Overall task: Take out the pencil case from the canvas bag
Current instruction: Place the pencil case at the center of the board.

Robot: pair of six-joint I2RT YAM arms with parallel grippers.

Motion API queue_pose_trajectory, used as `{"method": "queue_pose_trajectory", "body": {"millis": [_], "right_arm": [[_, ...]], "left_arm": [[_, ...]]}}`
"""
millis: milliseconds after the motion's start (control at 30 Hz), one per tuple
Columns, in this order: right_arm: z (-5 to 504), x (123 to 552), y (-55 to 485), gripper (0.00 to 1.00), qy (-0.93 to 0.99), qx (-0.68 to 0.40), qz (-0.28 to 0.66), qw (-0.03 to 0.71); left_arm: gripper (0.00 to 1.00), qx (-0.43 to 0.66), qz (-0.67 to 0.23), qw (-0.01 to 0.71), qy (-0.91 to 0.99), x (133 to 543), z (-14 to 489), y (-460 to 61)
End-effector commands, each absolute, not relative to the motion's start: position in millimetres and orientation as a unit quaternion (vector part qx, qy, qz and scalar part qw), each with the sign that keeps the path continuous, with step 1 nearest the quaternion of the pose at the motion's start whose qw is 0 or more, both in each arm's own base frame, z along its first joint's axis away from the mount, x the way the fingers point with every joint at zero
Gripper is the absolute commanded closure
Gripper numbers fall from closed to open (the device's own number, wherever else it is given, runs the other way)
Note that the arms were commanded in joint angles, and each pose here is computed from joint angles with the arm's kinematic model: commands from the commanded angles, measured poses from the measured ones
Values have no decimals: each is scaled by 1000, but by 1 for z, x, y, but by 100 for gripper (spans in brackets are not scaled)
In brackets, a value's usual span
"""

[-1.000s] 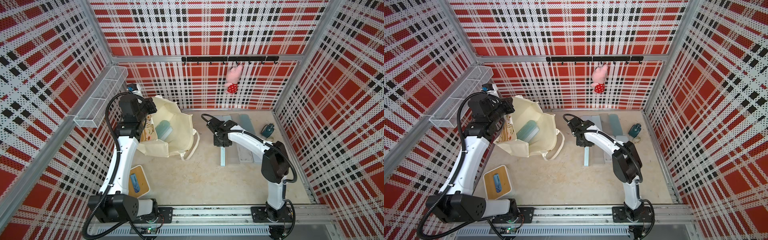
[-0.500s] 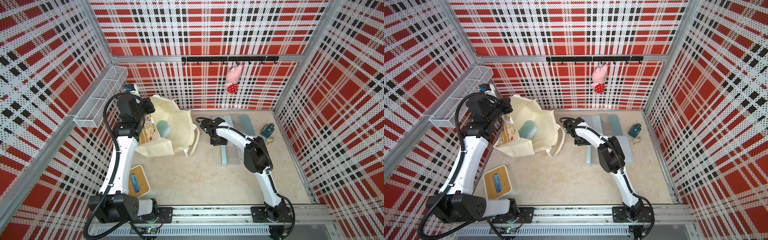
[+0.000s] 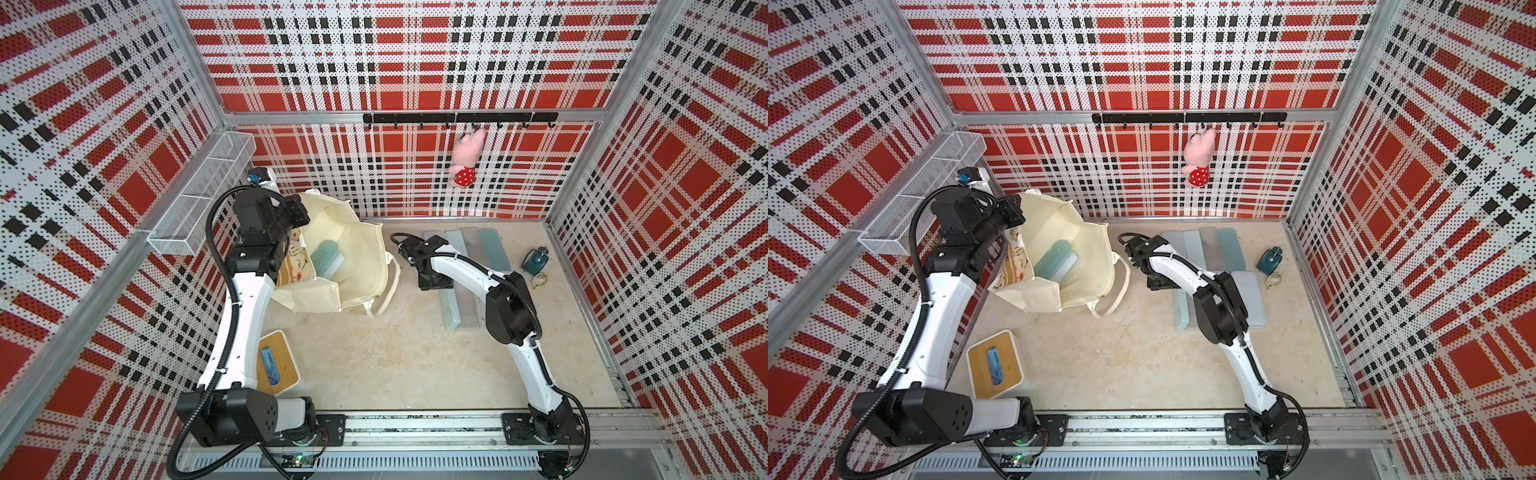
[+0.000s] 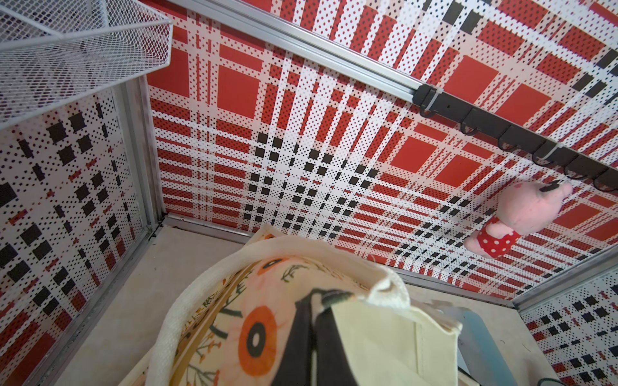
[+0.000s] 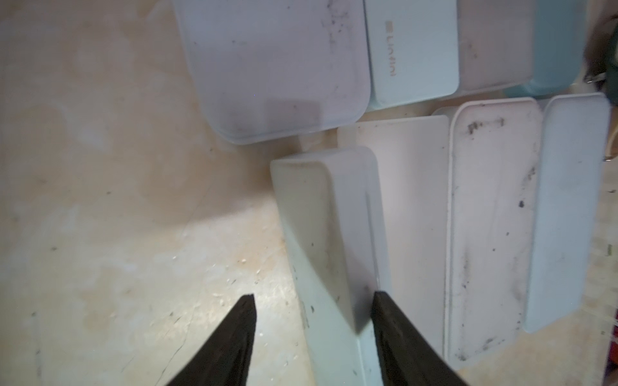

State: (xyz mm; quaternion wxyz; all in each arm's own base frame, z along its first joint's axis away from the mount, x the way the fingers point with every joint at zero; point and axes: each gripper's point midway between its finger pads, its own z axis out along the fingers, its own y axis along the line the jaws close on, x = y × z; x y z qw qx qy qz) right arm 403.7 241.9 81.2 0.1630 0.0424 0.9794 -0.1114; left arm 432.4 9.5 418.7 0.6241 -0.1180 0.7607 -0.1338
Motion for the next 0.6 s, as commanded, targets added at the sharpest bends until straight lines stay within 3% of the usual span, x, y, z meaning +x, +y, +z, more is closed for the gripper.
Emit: {"method": "queue_pose_trajectory", "body": {"millis": [0,300,567], "right_arm": [[111,413,271,41,980,40,-4,197],[133,404,308,45,969,6,132,207],[151,395,250,55,956,35,75,280]], "left_arm": [[100,-102,-148,694,698,415,478,9],[100,-94,-163,687,702,415,470,3],[100,-38,-199,677,708,410,460,-43]]}}
